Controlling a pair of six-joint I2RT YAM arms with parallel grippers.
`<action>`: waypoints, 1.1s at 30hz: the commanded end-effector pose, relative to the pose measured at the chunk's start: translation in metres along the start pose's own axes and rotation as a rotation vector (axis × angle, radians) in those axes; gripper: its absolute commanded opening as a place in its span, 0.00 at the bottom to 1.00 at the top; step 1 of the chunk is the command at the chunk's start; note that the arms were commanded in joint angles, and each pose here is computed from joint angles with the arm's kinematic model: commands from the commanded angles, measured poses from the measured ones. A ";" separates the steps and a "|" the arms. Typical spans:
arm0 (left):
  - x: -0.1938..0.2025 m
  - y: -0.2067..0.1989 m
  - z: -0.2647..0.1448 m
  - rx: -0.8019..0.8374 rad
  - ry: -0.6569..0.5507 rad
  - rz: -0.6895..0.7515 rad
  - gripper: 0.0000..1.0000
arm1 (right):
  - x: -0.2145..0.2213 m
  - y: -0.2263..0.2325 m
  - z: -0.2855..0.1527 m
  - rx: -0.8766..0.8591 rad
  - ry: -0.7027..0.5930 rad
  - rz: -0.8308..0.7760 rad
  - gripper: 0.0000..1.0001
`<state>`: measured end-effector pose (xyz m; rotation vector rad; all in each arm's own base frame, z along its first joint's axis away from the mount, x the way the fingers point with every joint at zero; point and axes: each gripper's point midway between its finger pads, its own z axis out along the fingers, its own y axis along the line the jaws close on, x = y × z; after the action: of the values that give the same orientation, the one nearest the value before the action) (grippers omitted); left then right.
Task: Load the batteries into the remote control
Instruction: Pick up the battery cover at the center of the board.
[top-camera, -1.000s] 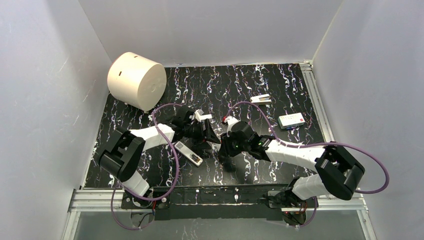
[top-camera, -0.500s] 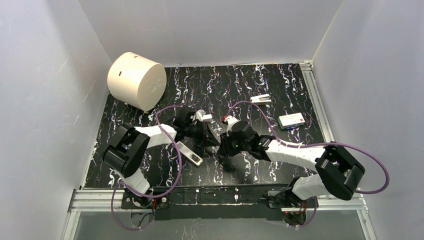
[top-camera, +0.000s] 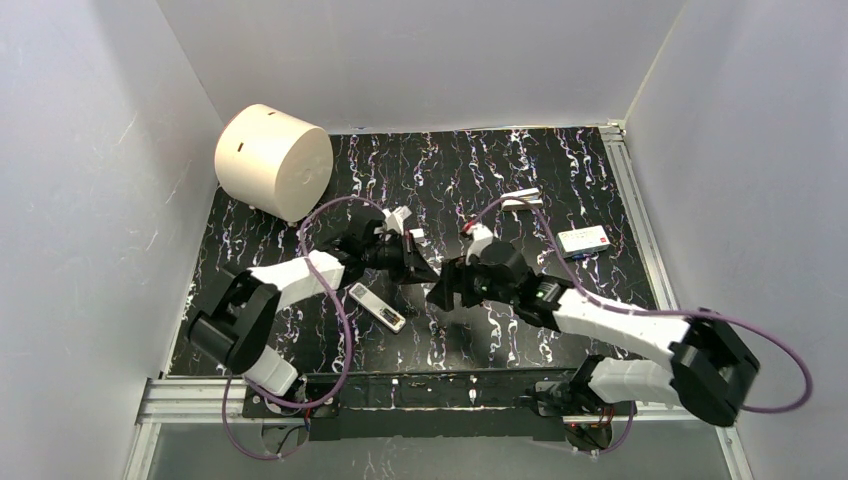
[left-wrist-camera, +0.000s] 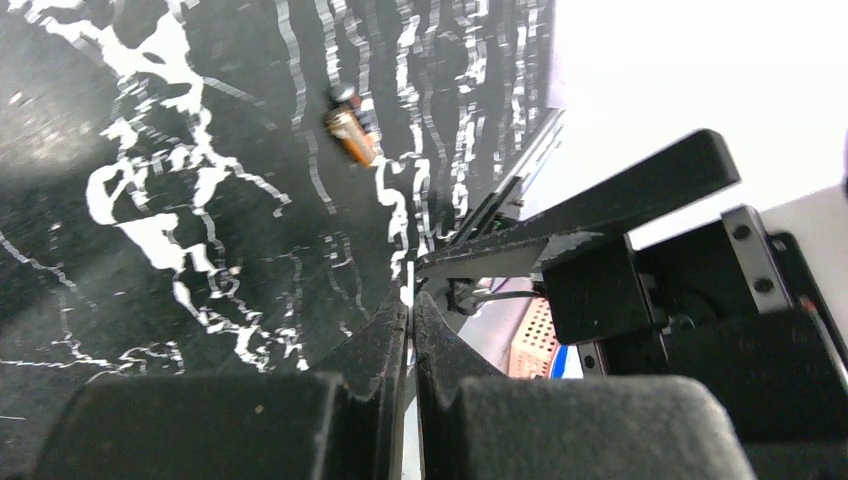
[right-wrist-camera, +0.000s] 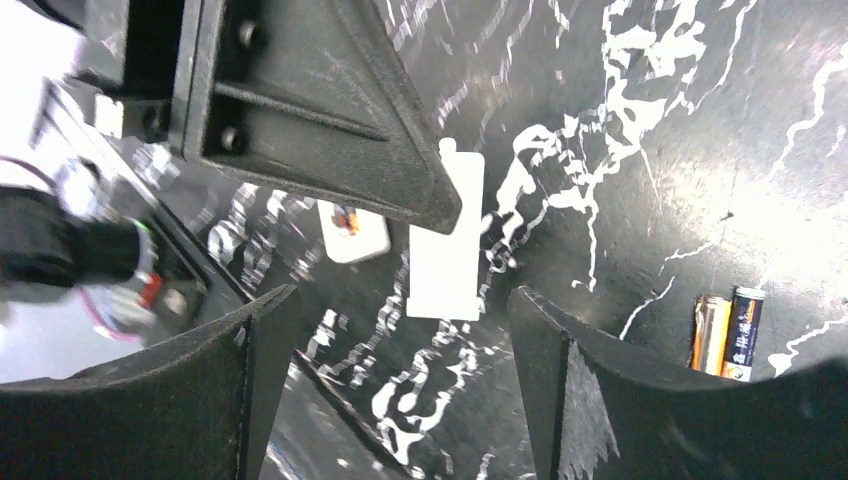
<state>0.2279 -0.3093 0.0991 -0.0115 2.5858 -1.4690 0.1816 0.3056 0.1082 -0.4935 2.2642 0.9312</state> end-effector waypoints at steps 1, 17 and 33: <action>-0.023 -0.048 -0.028 0.117 -0.127 0.169 0.00 | -0.055 0.016 -0.031 -0.032 -0.274 0.189 0.85; -0.053 -0.151 -0.101 0.363 -0.406 0.065 0.00 | -0.148 0.053 -0.098 -0.291 -0.648 0.752 0.76; -0.048 -0.151 -0.111 0.413 -0.422 -0.090 0.00 | -0.153 0.083 -0.104 -0.517 -0.620 0.797 0.15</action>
<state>0.2496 -0.2909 0.2832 -0.3359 1.9820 -1.7564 0.2108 0.3029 0.2780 0.5212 1.7133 1.6618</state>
